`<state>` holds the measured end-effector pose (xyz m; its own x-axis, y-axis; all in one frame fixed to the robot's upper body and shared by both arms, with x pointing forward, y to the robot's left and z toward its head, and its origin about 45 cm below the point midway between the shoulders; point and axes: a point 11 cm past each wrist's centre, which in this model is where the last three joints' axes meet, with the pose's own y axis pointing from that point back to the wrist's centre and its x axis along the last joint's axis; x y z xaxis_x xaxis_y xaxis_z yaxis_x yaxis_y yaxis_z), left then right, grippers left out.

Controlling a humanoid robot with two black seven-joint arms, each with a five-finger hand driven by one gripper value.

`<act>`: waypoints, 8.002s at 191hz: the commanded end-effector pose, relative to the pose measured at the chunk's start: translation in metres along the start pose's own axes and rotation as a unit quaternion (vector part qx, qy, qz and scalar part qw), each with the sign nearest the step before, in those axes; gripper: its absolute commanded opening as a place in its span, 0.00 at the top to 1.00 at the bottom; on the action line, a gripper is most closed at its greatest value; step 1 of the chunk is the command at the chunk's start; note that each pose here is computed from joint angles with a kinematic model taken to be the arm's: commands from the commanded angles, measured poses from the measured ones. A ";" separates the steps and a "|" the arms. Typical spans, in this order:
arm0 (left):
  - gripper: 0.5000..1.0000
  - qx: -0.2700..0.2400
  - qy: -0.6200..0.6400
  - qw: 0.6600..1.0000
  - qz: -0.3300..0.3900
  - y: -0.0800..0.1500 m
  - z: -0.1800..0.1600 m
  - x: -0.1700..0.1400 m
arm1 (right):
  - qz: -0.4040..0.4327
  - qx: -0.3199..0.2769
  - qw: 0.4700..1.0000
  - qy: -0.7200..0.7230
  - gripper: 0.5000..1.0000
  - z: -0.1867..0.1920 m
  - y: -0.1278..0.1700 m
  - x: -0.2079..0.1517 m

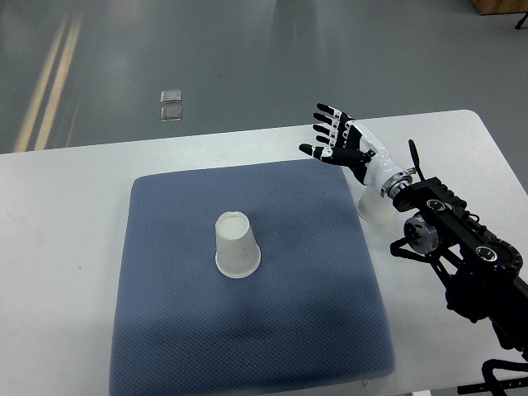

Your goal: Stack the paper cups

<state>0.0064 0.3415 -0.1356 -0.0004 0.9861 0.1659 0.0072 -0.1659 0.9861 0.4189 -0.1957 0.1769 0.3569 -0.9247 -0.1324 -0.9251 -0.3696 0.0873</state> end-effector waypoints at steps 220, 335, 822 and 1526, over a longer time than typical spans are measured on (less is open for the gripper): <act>0.00 0.007 0.001 1.000 0.002 0.000 -0.006 0.001 | -0.014 0.026 1.000 -0.006 0.15 -0.014 -0.005 -0.004; 0.00 0.007 0.001 1.000 0.002 0.000 -0.006 0.001 | -0.050 0.026 0.998 0.012 0.15 -0.023 0.001 0.011; 0.00 0.007 0.001 1.000 0.002 0.000 -0.006 0.001 | -0.194 -0.141 0.729 0.641 0.33 -0.027 0.045 0.108; 0.00 0.007 0.001 1.000 0.002 0.000 -0.006 0.001 | -0.420 0.133 0.590 0.677 0.89 -0.150 0.022 -0.169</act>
<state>0.0005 0.3428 -0.1357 -0.0017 0.9854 0.1701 0.0202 -0.1700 0.9852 0.3582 -0.0615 0.3514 0.3102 0.2799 0.9085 -0.2723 -0.8895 0.3670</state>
